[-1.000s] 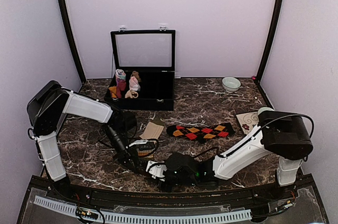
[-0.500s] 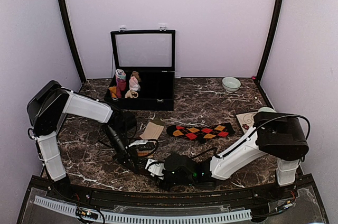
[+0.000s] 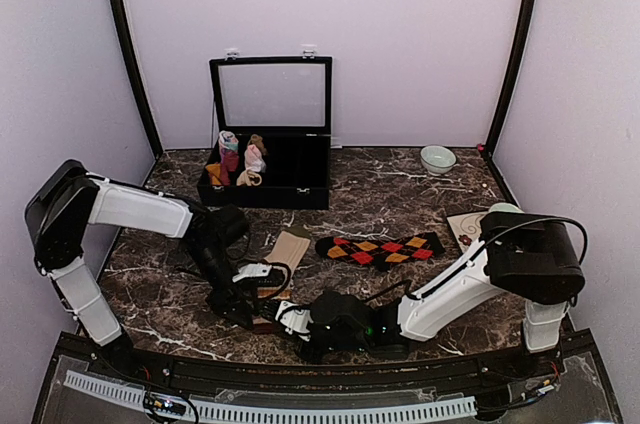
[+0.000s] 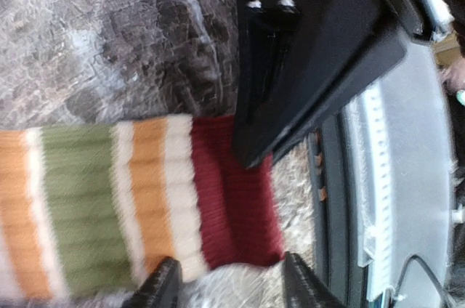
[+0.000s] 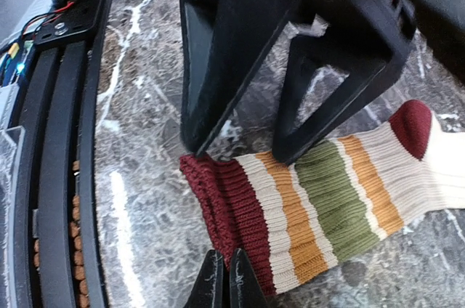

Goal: Roll the socks
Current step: Roll the sock at the center of the board.

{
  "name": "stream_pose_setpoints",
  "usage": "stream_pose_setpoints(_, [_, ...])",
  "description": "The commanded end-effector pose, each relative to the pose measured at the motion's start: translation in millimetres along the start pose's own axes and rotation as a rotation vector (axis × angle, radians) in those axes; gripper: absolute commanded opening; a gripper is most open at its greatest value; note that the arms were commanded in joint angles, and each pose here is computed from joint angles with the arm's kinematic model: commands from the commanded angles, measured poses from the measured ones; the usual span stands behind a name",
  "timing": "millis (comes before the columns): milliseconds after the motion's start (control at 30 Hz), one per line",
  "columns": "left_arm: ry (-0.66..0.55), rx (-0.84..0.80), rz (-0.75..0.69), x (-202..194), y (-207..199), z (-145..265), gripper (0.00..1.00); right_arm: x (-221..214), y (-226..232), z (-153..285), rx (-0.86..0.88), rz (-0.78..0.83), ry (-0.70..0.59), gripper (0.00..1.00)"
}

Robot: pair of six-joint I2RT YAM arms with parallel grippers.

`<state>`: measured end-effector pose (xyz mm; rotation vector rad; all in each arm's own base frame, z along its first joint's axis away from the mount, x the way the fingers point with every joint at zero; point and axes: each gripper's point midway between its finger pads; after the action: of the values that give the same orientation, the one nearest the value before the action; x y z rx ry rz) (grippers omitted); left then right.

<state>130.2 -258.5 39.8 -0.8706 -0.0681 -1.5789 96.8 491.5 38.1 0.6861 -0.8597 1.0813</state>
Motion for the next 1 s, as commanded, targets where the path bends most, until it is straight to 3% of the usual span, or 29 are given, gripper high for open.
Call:
stream_pose_setpoints(0, [0.08, 0.23, -0.104, -18, 9, 21, 0.57, -4, 7, -3, 0.059, -0.099, 0.032, 0.0])
stream_pose_setpoints(167, [0.116, 0.349, -0.247, -30, -5, 35, 0.58, -19, -5, -12, 0.116, -0.331, 0.166, 0.0])
stream_pose_setpoints(333, [0.151, 0.365, -0.366, -25, -18, 43, 0.55, -41, -17, -23, 0.161, -0.559, 0.349, 0.0])
stream_pose_setpoints(567, [0.239, 0.323, -0.536, -24, -40, 13, 0.49, -67, -26, -23, 0.124, -0.74, 0.519, 0.0])
stream_pose_setpoints(967, [0.318, 0.358, -0.76, -3, -16, -2, 0.47, -74, -24, -19, 0.135, -0.982, 0.631, 0.0])
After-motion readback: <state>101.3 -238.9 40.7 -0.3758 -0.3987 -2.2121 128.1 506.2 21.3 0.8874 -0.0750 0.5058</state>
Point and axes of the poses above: each gripper's point midway between its finger pads, its own z axis back along the fingers, its own y axis along the line the jaws close on, x = y × z, and after that the axes turned 10 degrees about -z, right-handed
